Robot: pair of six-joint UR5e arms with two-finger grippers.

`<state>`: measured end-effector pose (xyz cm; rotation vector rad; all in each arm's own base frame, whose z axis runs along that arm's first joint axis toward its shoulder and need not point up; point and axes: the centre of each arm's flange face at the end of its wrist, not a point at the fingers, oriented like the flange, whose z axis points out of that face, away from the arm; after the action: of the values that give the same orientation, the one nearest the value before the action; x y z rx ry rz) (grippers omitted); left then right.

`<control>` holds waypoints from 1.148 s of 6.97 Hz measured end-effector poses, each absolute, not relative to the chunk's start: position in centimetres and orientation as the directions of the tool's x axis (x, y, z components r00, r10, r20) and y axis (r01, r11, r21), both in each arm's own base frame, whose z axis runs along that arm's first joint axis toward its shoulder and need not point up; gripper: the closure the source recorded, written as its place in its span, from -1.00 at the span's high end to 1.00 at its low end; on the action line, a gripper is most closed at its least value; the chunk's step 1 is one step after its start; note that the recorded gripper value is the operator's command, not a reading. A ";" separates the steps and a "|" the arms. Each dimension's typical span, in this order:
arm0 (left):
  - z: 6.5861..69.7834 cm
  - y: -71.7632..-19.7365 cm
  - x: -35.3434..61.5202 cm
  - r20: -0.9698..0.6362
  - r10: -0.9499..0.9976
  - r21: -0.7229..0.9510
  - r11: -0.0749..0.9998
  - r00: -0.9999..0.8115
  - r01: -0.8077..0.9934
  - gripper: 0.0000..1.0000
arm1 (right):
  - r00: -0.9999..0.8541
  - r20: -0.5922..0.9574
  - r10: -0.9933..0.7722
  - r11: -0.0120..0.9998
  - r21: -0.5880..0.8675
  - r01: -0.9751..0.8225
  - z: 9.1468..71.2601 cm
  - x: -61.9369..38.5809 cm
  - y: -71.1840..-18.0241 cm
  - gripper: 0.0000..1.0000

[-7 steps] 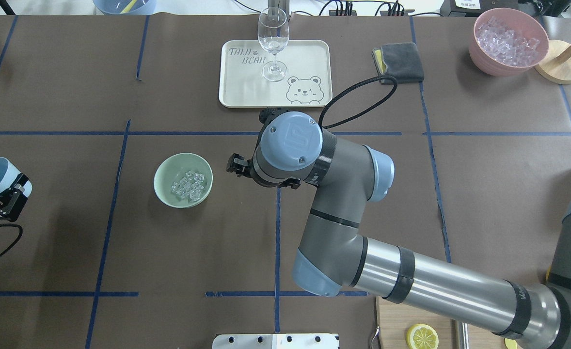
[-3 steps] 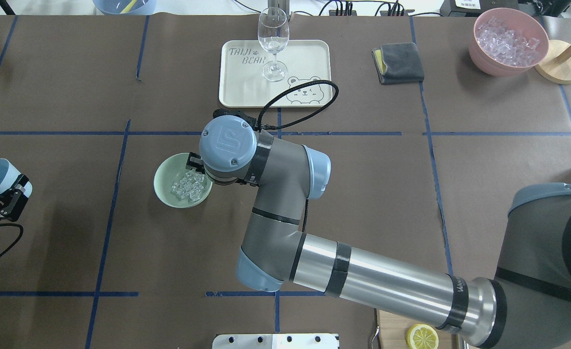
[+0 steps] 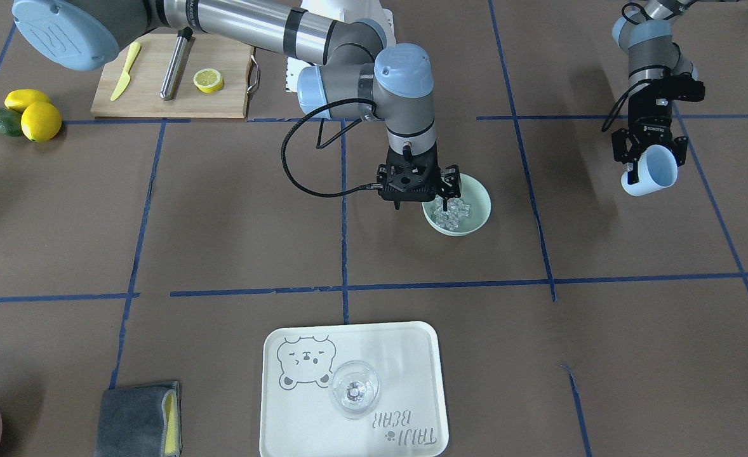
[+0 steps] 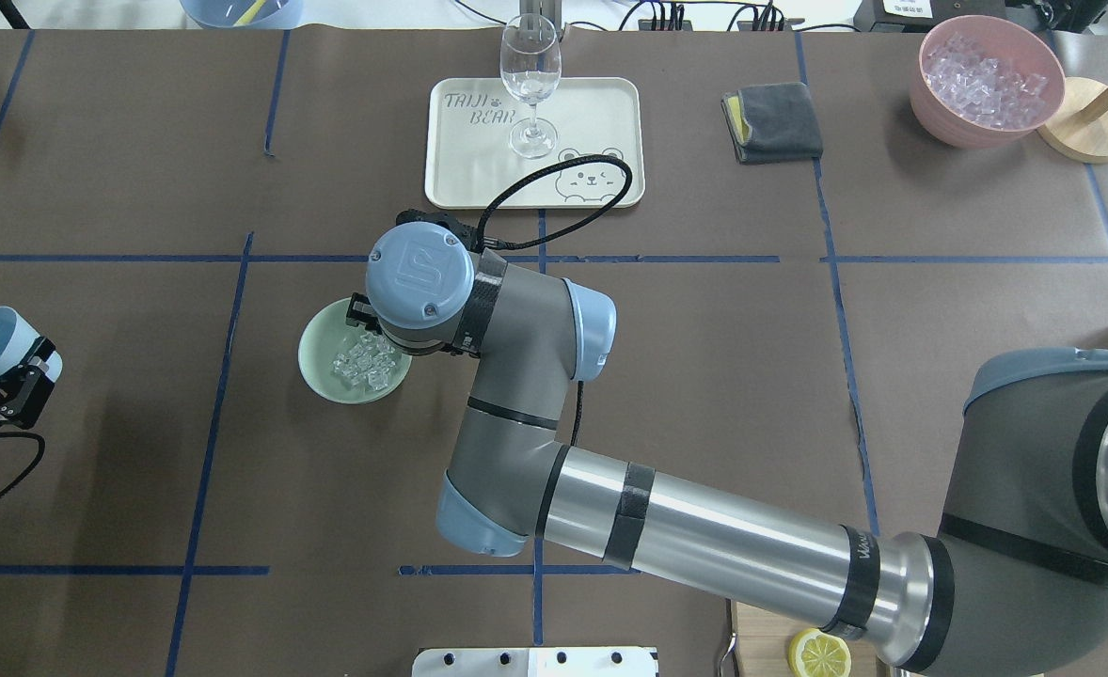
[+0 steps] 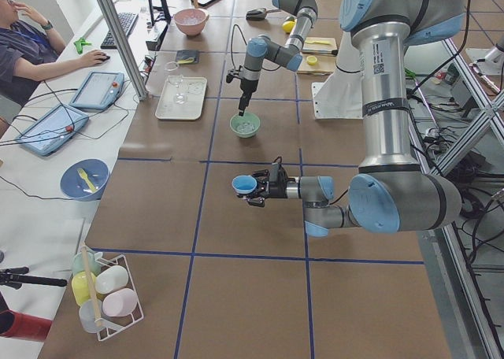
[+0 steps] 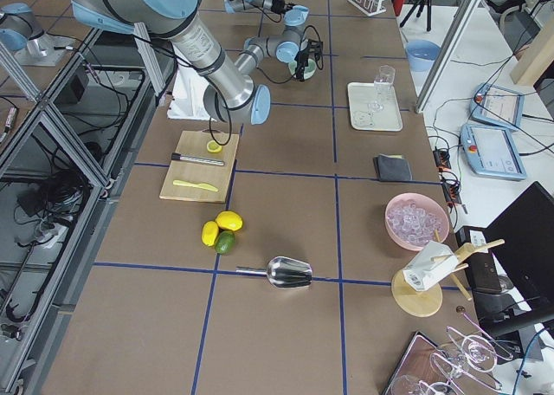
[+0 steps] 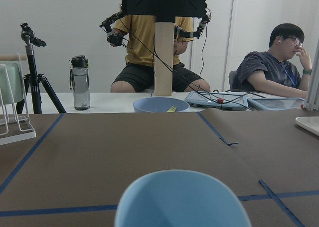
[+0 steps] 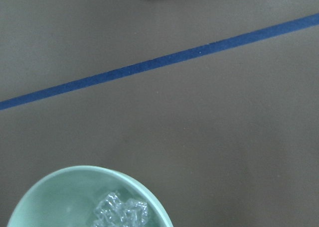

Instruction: Pour ice into bowl

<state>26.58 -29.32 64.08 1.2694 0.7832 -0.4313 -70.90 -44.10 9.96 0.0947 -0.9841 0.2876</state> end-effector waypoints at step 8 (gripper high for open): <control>64.3 -29.7 27.0 -0.700 0.117 0.705 0.273 0.705 0.655 1.00 | 0.541 0.825 0.165 0.970 -0.036 -0.240 10.6 -72.6 -42.4 -1.00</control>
<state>26.95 -29.67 64.27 1.2660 0.7423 -0.4103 -72.57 -42.40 10.60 0.0847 -0.9699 0.2408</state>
